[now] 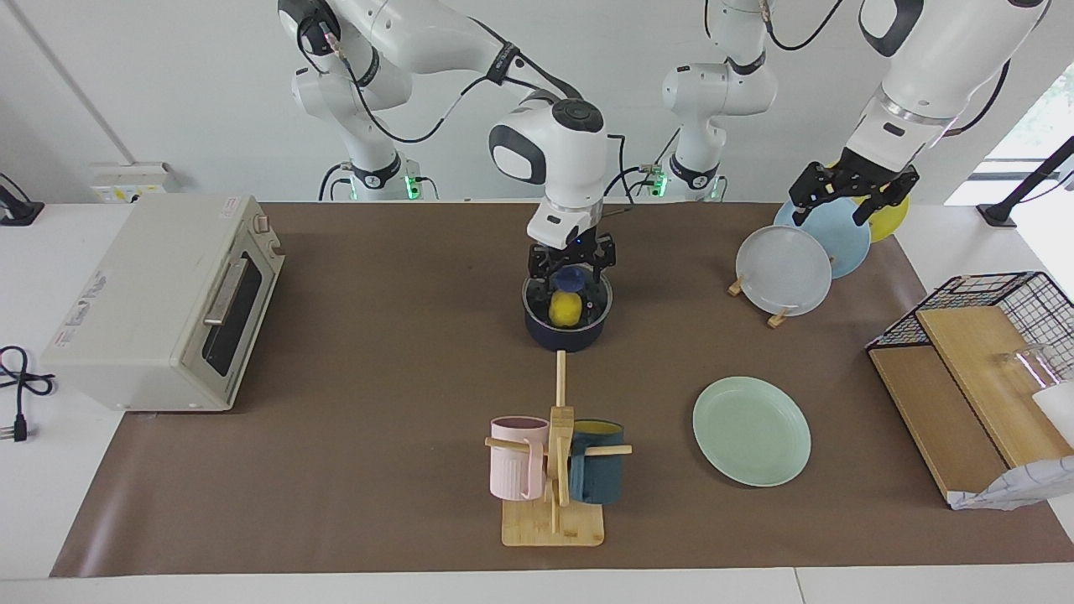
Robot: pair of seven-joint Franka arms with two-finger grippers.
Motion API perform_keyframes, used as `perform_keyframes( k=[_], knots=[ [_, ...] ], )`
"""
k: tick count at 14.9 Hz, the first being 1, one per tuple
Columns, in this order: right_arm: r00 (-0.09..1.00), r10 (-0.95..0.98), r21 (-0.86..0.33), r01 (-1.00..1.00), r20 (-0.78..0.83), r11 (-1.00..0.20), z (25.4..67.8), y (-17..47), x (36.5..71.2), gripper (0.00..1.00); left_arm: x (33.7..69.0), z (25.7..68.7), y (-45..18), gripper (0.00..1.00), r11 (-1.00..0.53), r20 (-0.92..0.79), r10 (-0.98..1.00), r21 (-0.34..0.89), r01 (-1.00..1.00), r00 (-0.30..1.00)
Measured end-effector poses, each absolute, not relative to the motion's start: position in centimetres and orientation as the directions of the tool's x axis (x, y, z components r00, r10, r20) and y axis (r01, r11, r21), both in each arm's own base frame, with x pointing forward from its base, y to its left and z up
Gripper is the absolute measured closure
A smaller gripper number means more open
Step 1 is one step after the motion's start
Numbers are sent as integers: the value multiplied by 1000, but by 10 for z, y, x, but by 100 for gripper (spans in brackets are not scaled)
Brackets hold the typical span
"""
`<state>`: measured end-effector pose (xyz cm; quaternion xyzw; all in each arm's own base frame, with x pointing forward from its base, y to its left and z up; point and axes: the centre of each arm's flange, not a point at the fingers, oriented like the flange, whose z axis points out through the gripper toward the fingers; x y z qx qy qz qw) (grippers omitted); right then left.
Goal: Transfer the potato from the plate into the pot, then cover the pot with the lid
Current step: 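Lower the glass lid onto the black pot with the right gripper, then open the right gripper and withdraw it from the lid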
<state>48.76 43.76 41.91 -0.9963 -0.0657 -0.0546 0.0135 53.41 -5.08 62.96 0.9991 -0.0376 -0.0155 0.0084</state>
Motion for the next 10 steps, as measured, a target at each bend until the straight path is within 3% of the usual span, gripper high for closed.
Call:
perform_keyframes(
  k=[4,7,10],
  knots=[
    [988,127,56,122,88,-991,499,391,525,0,534,630,-50,0,-997,-29,-75,18,-74,997],
    [986,158,101,154,42,-983,560,320,552,0,534,631,-50,0,-997,-28,-74,18,-74,997],
    [987,157,65,158,-23,-985,591,229,572,0,534,631,-48,0,-997,-28,-70,18,-70,997]
  ],
)
